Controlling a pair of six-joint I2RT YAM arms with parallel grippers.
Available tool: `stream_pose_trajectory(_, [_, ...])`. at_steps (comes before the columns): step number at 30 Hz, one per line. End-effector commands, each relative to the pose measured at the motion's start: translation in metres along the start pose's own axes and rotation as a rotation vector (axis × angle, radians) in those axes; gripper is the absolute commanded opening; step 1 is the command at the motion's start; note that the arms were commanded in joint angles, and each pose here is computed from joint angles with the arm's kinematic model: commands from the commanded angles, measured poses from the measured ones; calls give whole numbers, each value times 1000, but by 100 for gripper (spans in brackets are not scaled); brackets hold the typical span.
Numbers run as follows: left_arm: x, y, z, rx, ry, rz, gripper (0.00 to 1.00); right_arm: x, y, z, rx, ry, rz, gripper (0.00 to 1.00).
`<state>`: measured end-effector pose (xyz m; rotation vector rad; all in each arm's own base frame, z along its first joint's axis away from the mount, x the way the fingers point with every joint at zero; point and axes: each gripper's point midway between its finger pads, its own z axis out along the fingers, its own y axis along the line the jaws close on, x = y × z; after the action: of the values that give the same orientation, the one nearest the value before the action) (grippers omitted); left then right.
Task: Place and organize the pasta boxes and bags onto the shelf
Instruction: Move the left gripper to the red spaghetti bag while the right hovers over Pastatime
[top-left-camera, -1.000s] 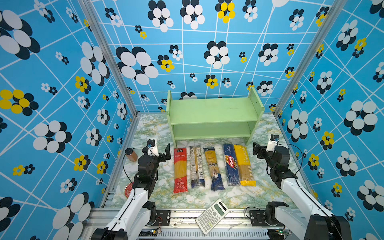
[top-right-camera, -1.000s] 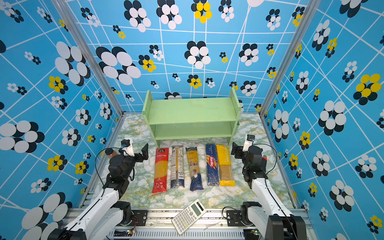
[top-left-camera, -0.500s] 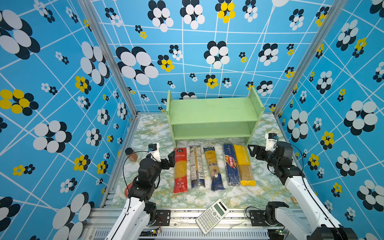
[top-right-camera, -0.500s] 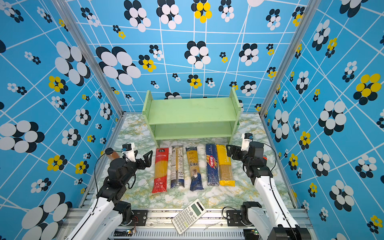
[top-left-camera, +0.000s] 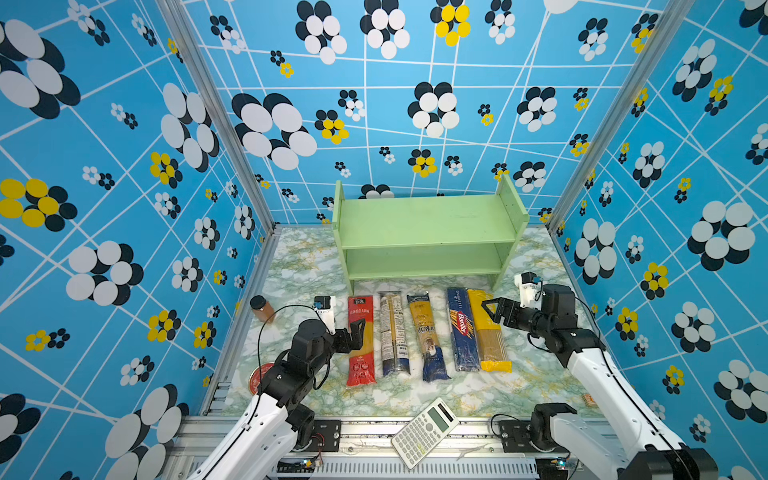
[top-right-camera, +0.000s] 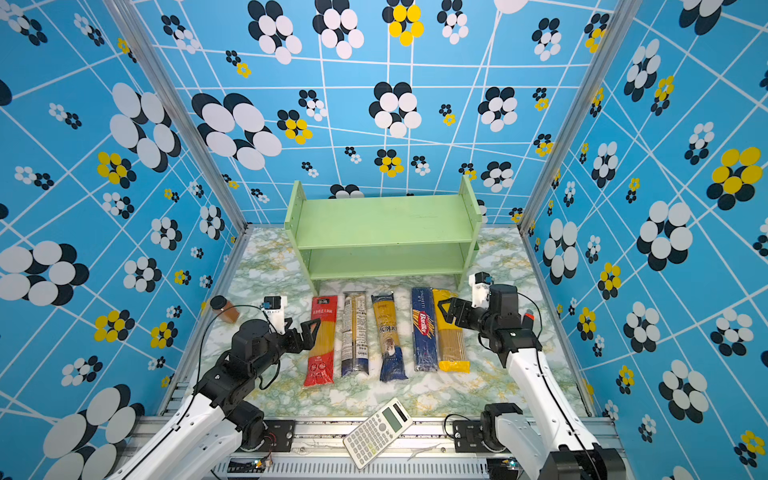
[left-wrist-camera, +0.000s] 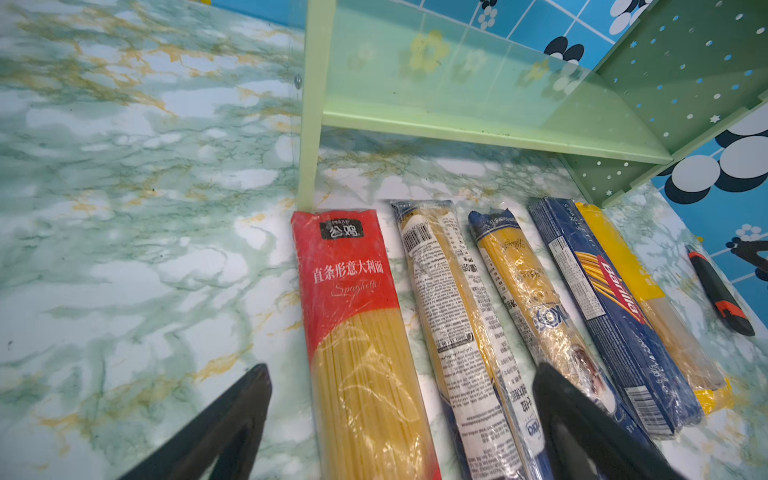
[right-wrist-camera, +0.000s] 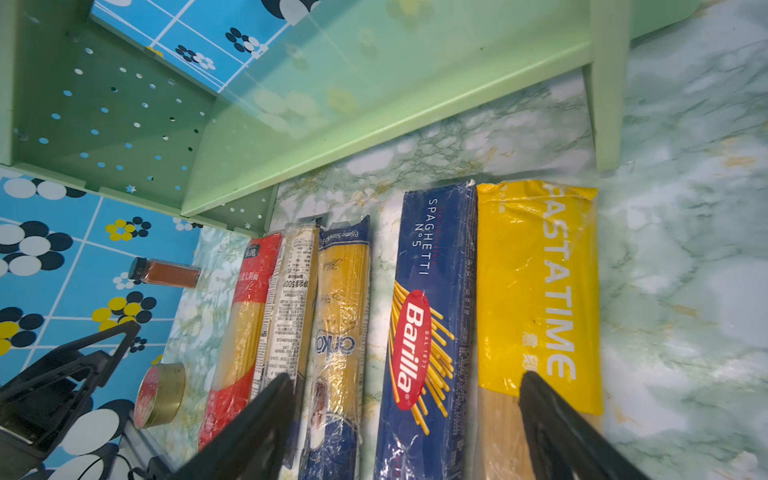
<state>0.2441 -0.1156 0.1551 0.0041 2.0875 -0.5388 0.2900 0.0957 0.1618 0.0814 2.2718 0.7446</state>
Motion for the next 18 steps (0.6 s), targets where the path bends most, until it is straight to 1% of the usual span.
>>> stream_pose_trajectory(1, [10,0,-8,-17,51,-66,99,-1,19,-4,-52,27,3,86])
stream_pose_trajectory(3, [15,1,-10,-28,71,-84,99,-2,24,-5,-57,36,-2,86])
stream_pose_trajectory(5, [20,2,-12,-40,91,-104,99,6,36,-3,-73,71,-25,86])
stream_pose_trajectory(9, [29,2,-15,-63,136,-142,99,14,41,-2,-29,115,-60,85])
stream_pose_trajectory(12, [37,2,-15,-91,179,-132,99,19,41,-1,10,147,-83,85])
stream_pose_trajectory(18, [53,1,-13,-145,262,-92,99,28,42,4,33,189,-94,85])
